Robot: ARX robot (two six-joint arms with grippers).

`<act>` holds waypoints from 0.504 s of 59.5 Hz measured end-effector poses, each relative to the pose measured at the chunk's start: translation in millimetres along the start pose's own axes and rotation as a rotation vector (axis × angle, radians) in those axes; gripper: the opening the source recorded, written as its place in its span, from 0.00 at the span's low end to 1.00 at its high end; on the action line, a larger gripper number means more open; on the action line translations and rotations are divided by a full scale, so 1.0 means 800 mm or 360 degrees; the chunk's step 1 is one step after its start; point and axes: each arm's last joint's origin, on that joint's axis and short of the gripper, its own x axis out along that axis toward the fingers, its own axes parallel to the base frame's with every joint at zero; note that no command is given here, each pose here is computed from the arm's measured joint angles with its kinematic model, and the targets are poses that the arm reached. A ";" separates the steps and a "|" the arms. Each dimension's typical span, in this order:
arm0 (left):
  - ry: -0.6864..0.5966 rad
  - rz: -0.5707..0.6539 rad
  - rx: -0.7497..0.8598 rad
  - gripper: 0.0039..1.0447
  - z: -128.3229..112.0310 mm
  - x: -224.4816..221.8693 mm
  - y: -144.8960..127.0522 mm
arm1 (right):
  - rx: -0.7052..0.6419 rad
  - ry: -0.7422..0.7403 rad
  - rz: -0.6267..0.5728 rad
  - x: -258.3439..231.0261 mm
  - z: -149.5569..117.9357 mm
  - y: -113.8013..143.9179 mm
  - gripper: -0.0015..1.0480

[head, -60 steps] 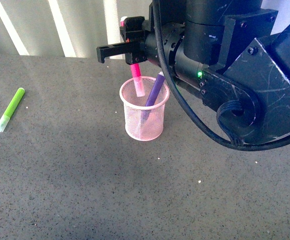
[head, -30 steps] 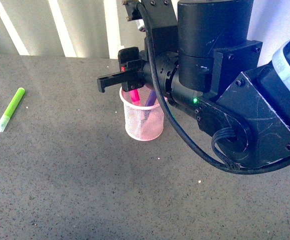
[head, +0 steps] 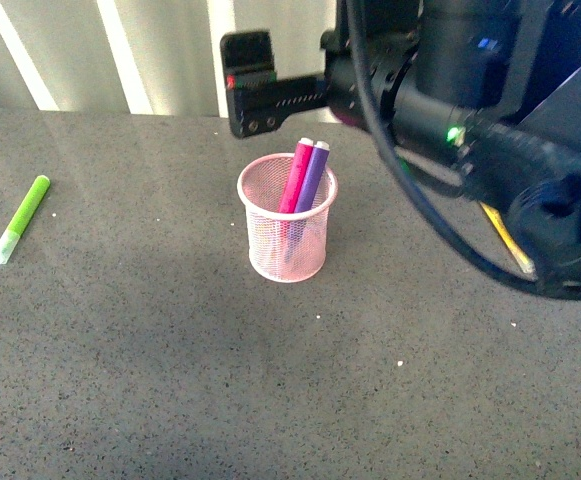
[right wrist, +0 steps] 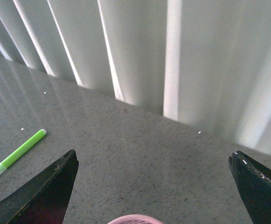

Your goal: Insert purple and pink pens into pink cup

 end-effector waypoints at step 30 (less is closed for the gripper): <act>0.0000 0.0001 -0.0001 0.94 0.000 0.000 0.000 | 0.0147 0.0628 -0.0916 -0.240 0.018 -0.068 0.93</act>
